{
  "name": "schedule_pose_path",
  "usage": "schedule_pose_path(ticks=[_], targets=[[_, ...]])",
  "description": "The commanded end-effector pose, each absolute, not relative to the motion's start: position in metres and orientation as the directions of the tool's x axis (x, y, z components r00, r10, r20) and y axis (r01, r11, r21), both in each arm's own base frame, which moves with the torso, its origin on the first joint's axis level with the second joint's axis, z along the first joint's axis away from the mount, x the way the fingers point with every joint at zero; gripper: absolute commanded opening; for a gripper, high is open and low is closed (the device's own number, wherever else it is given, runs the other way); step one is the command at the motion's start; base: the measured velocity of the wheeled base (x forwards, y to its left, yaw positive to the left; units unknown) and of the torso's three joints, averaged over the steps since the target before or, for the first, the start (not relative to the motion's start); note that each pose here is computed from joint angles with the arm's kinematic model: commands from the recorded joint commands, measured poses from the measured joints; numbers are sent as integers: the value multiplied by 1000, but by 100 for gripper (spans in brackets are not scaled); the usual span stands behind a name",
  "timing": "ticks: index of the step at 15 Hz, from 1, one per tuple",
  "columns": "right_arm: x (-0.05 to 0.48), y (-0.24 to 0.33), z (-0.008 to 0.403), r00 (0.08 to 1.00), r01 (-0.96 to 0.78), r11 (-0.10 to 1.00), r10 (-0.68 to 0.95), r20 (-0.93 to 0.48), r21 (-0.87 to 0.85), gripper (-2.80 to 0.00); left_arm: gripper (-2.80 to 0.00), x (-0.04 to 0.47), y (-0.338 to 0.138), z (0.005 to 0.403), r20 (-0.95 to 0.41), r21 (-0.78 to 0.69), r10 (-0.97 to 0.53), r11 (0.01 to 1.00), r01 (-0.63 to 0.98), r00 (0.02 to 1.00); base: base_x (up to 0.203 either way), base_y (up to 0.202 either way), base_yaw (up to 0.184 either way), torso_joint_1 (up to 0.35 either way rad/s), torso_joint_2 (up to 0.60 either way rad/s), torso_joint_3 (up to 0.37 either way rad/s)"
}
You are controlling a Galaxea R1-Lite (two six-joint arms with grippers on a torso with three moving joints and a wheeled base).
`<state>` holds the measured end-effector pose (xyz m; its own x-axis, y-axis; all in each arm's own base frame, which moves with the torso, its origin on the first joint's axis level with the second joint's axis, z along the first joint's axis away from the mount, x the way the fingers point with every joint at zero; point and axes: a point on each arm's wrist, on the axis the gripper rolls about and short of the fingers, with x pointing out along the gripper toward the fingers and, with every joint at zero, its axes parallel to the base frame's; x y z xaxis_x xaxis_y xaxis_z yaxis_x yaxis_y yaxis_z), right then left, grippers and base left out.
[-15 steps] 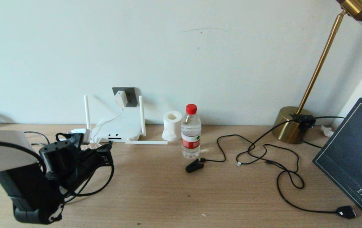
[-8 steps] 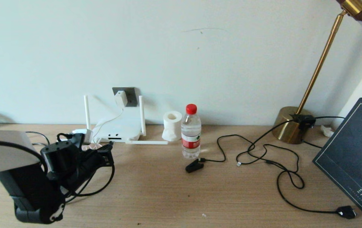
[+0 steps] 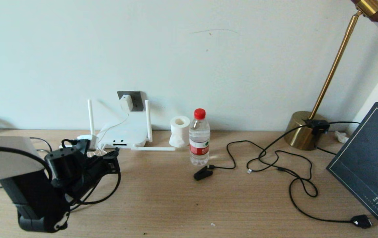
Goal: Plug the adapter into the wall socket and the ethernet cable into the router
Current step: Align cable and router interface
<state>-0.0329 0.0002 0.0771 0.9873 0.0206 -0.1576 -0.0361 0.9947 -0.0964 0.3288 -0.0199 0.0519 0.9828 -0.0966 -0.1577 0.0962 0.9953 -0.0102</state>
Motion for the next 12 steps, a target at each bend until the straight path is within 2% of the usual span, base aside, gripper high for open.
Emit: schedule_pose_path(ticks=[1, 12], targets=[[-33, 0, 77, 987, -38, 994, 21, -160, -99, -280, -280, 330, -20, 51, -153, -11, -97, 995, 97, 983, 0, 0, 0, 0, 0, 0], [-33, 0, 77, 987, -37, 995, 21, -160, -97, -280, -280, 332, -20, 52, -144, -10, -96, 995, 95, 985, 0, 0, 0, 0, 0, 0]])
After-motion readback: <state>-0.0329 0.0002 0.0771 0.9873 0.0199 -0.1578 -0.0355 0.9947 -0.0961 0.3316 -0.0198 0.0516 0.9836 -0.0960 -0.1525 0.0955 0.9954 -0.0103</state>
